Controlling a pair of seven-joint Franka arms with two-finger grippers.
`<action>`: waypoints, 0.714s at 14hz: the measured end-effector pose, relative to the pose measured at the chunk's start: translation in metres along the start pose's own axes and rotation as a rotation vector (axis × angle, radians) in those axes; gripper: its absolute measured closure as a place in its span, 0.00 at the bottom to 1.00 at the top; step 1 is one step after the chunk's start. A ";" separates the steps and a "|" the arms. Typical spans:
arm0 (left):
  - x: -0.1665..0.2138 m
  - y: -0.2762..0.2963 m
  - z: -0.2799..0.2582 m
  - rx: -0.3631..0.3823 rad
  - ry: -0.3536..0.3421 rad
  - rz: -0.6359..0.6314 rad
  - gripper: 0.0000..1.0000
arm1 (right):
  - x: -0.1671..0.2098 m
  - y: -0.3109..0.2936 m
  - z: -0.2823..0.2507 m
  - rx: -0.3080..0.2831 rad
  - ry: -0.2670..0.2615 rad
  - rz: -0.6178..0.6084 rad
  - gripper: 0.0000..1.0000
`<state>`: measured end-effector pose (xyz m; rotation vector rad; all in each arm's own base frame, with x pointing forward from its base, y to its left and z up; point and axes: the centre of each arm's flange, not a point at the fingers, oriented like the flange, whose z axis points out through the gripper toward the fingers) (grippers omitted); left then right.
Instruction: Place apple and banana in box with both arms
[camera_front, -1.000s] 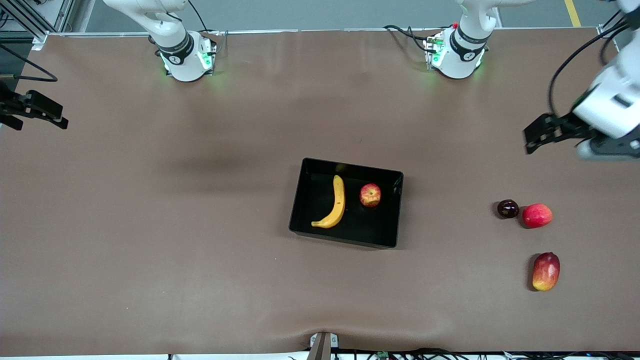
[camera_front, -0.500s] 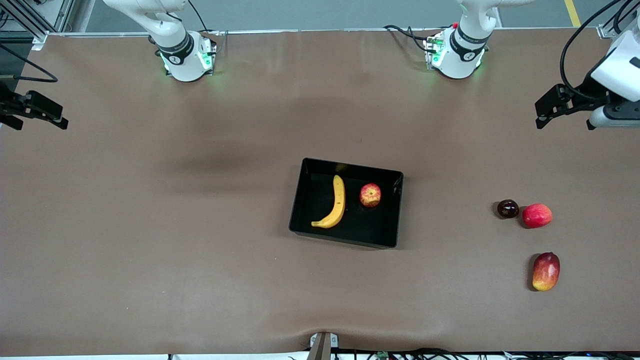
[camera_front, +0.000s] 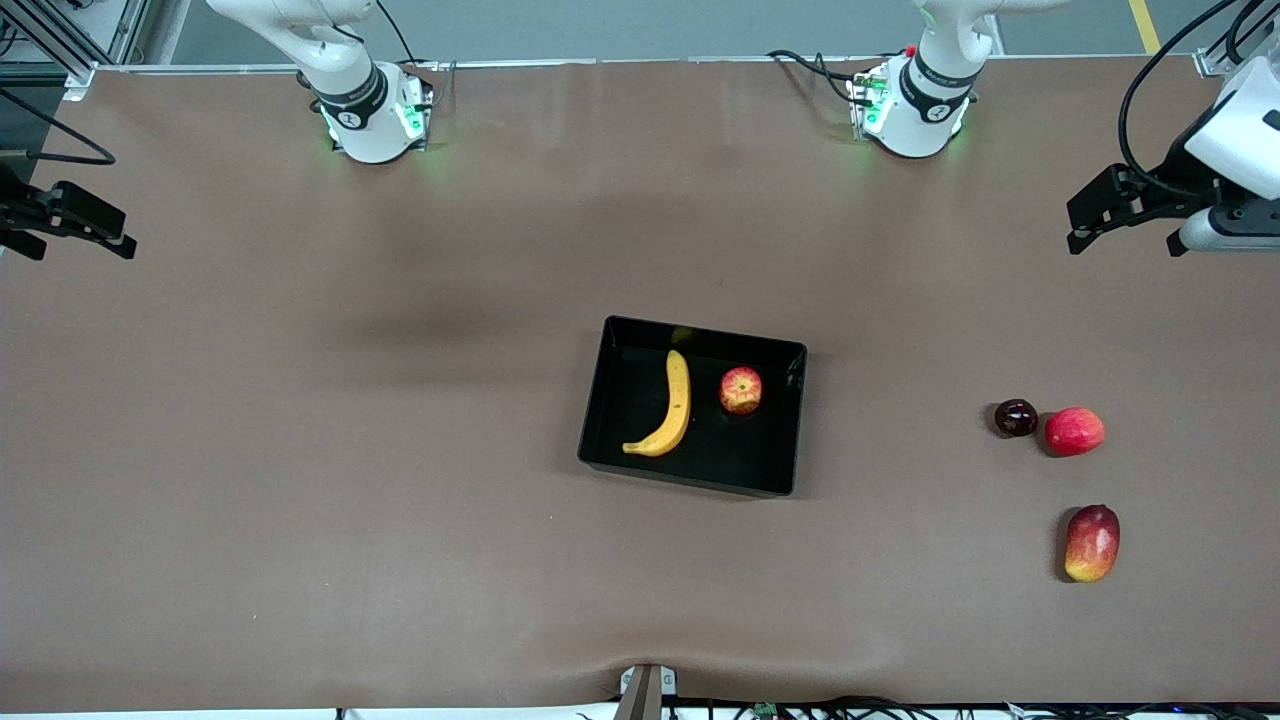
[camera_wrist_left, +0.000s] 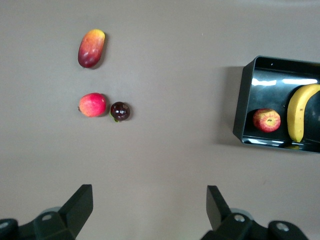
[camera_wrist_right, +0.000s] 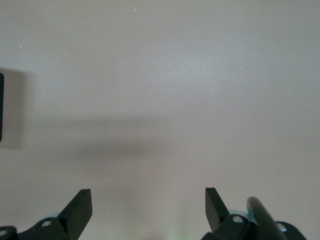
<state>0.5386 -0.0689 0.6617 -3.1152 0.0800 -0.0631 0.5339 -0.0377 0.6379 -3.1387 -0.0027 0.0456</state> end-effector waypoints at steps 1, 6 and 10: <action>0.000 0.000 0.000 0.000 -0.004 -0.002 0.00 | 0.000 0.000 0.000 0.000 0.000 0.000 0.00; -0.003 -0.001 0.003 0.003 -0.031 -0.018 0.00 | 0.000 0.000 0.000 0.000 0.000 0.000 0.00; -0.003 -0.002 0.003 0.003 -0.034 -0.024 0.00 | 0.000 0.000 0.000 0.000 0.000 0.001 0.00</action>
